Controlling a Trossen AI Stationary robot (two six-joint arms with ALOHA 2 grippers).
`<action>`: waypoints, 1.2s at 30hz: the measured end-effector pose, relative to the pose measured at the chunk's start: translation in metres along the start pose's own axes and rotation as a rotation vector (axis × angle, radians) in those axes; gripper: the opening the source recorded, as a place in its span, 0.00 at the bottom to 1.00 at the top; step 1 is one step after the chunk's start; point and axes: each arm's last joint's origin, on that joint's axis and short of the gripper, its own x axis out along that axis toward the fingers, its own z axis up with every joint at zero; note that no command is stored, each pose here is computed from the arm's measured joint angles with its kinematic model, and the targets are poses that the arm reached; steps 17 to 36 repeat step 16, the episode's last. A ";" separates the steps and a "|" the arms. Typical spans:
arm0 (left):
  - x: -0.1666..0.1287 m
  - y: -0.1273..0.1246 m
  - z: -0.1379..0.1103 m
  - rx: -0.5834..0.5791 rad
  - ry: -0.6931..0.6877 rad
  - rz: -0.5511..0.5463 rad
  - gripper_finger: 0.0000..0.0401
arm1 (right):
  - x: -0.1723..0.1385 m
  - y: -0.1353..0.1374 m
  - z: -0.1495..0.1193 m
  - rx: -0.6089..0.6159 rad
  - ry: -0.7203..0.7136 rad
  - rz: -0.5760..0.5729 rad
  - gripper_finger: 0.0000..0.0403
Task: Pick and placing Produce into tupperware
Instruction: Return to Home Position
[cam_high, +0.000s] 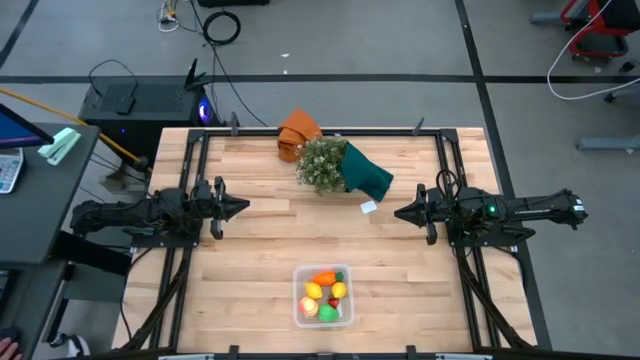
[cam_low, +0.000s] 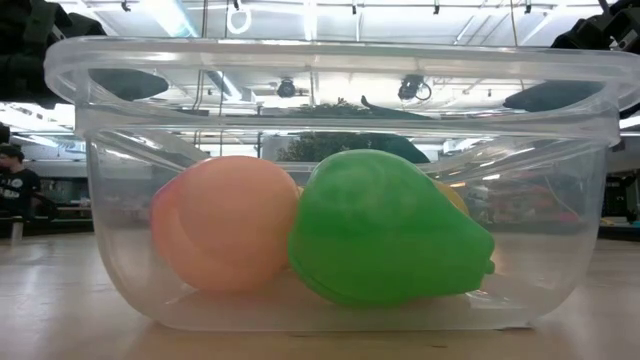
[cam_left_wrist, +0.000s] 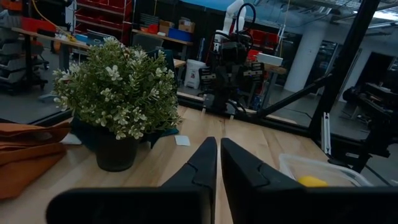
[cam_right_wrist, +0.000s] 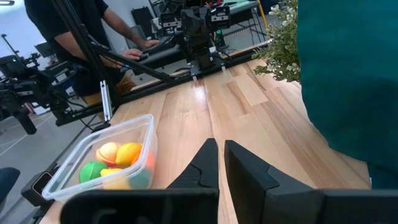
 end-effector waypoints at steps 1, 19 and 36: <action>0.000 0.000 0.000 0.001 0.000 0.000 0.06 | 0.000 0.000 0.000 0.000 0.000 0.000 0.00; 0.000 0.000 0.000 0.000 0.001 0.000 0.10 | 0.000 0.000 0.000 0.000 0.000 0.000 0.00; 0.000 0.000 0.000 0.000 0.001 0.000 0.10 | 0.000 0.000 0.000 0.000 0.000 0.000 0.00</action>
